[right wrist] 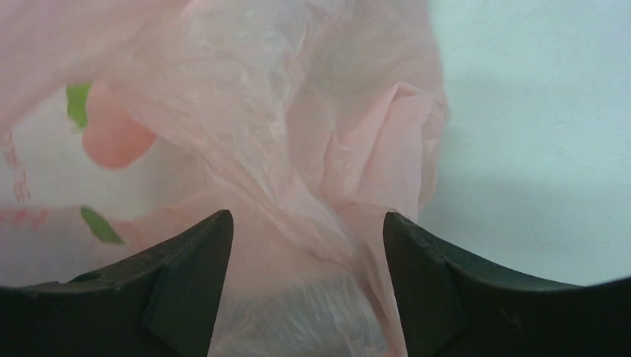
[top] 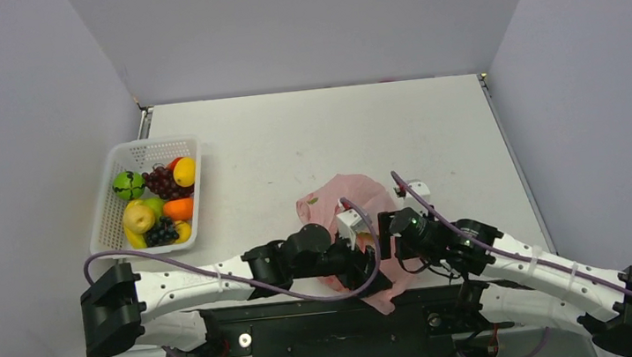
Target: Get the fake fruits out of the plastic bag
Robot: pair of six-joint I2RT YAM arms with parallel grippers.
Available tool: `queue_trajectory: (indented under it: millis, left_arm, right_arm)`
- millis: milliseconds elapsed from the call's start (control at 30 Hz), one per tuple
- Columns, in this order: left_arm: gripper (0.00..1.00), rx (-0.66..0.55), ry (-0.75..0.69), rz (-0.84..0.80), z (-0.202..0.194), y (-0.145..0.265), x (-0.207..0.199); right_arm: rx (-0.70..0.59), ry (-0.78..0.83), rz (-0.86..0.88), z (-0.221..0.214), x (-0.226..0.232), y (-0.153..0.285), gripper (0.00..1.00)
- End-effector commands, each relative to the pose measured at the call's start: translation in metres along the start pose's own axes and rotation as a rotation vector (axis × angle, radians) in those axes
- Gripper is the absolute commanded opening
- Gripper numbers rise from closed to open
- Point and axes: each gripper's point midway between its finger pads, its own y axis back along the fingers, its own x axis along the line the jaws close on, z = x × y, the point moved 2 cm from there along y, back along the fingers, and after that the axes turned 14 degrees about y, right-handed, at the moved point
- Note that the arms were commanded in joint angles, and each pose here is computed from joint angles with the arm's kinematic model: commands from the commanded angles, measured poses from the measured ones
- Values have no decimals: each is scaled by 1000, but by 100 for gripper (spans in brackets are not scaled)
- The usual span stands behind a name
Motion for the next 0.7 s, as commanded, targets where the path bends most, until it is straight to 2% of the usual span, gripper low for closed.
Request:
queue_trajectory:
  millis: [0, 267, 367, 500, 567, 633, 667]
  left_arm:
    - [74, -14, 17, -87, -15, -10, -22]
    - [72, 16, 115, 35, -68, -19, 21]
    - [71, 12, 112, 95, -73, -20, 33]
    - [71, -21, 91, 99, -63, -13, 28]
    - [72, -69, 73, 101, -49, -6, 24]
    - [75, -142, 69, 125, -29, 1, 24]
    - [77, -170, 72, 132, -21, 3, 23]
  right_arm:
    - [-86, -56, -153, 35, -16, -6, 71]
    - [-84, -12, -247, 58, -43, -13, 77]
    - [-47, 40, -212, 58, -39, -21, 78]
    - [-10, 52, -163, 47, -30, -33, 77]
    - [-10, 46, -156, 42, -30, -36, 75]
    - [-16, 40, -141, 40, -28, -38, 66]
    - [-23, 33, -132, 39, -27, -39, 57]
